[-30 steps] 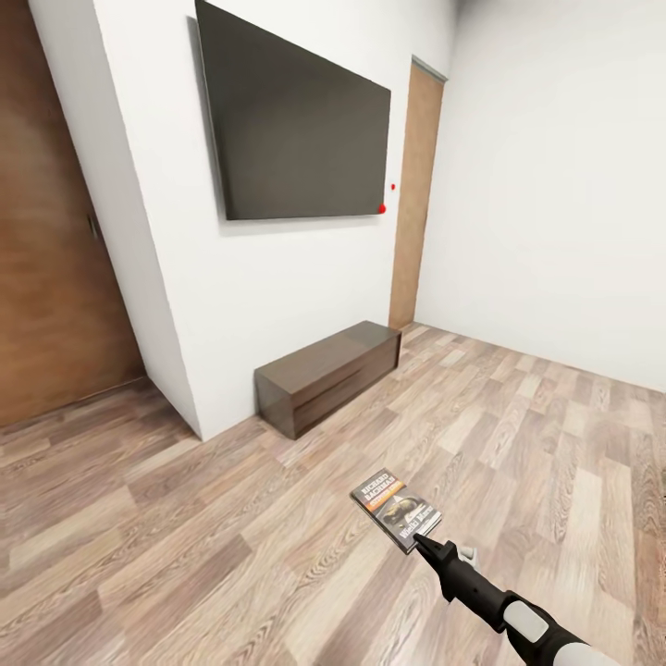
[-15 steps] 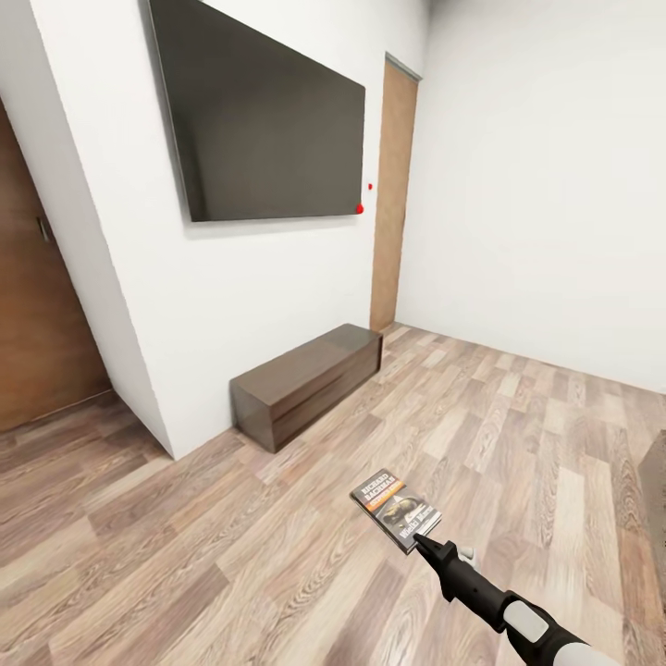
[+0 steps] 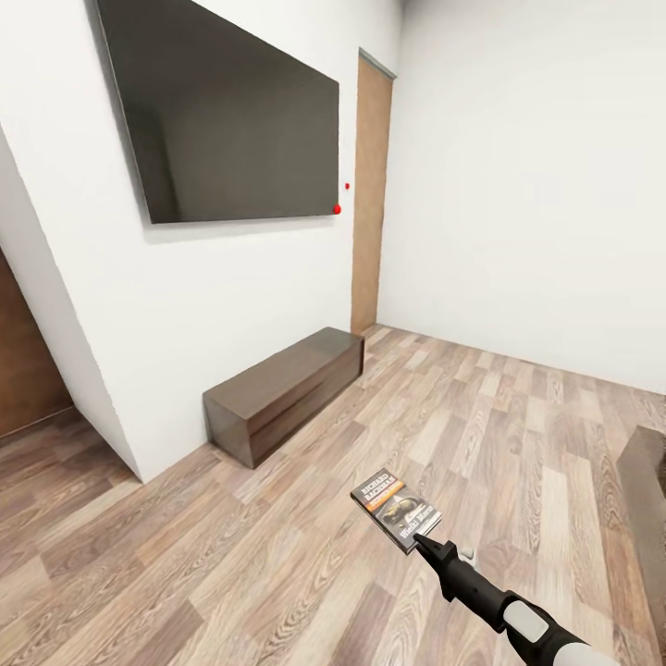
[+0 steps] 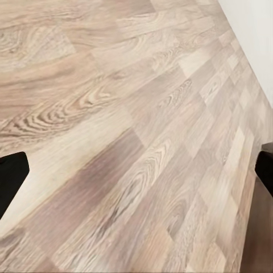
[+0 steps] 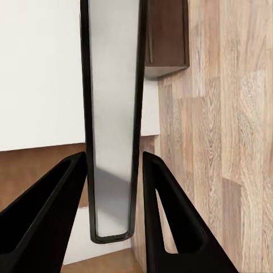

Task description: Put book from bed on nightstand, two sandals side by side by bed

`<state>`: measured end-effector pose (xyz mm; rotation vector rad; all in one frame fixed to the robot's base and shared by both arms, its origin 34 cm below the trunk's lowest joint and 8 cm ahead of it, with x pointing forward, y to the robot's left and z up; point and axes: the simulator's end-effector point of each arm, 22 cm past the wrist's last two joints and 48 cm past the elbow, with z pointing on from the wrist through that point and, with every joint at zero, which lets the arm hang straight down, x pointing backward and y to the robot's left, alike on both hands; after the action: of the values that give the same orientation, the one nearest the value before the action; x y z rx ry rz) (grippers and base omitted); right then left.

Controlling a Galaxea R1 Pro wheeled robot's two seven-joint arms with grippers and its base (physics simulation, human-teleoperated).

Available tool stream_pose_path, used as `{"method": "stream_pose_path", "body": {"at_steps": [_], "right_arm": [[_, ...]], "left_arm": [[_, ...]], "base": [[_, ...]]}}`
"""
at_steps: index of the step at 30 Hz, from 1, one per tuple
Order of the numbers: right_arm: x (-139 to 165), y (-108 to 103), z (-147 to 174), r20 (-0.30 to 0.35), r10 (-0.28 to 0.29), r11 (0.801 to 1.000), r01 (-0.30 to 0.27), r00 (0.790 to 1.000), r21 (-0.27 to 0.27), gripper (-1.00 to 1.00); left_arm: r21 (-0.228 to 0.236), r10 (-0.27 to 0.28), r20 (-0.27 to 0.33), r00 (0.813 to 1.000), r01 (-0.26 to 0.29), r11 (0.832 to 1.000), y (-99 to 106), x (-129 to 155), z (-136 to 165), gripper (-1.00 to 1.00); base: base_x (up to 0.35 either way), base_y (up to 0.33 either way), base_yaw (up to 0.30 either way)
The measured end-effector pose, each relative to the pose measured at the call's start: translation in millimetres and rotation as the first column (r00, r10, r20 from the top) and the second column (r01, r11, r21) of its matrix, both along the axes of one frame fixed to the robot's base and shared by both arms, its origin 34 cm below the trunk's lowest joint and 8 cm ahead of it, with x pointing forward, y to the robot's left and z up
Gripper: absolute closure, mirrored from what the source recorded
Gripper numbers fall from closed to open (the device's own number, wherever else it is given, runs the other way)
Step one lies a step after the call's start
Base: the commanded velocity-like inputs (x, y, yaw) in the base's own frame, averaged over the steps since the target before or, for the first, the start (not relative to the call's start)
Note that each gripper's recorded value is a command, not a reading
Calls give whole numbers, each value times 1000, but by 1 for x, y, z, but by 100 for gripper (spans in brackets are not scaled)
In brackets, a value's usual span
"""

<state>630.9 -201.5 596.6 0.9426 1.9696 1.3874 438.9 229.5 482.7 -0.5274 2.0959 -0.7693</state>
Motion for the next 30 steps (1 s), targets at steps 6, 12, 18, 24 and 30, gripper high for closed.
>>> {"method": "stream_pose_path", "body": {"at_steps": [6,12,18,24,30], "right_arm": [[0,0,0,1,0,1000,0,1000,0,100],[0,0,0,0,0,1000,0,1000,0,100],[0,0,0,0,0,1000,0,1000,0,100],[0,0,0,0,-1,1000,1,1000,0,100],[0,0,0,1,-1,1000,1,1000,1,100]], "left_arm": [[0,-1,1,1000,1,1000,0,0,0,-100],[0,-1,2,1000,1,1000,0,0,0,-100],[0,-1,2,1000,1,1000,0,0,0,-100],[0,-1,2,1000,1,1000,0,0,0,-100],[0,-1,2,1000,1,1000,0,0,0,-100]], "base": [[219,0,-139],[218,0,-140],[218,0,-141],[218,0,-144],[218,0,-145]]}}
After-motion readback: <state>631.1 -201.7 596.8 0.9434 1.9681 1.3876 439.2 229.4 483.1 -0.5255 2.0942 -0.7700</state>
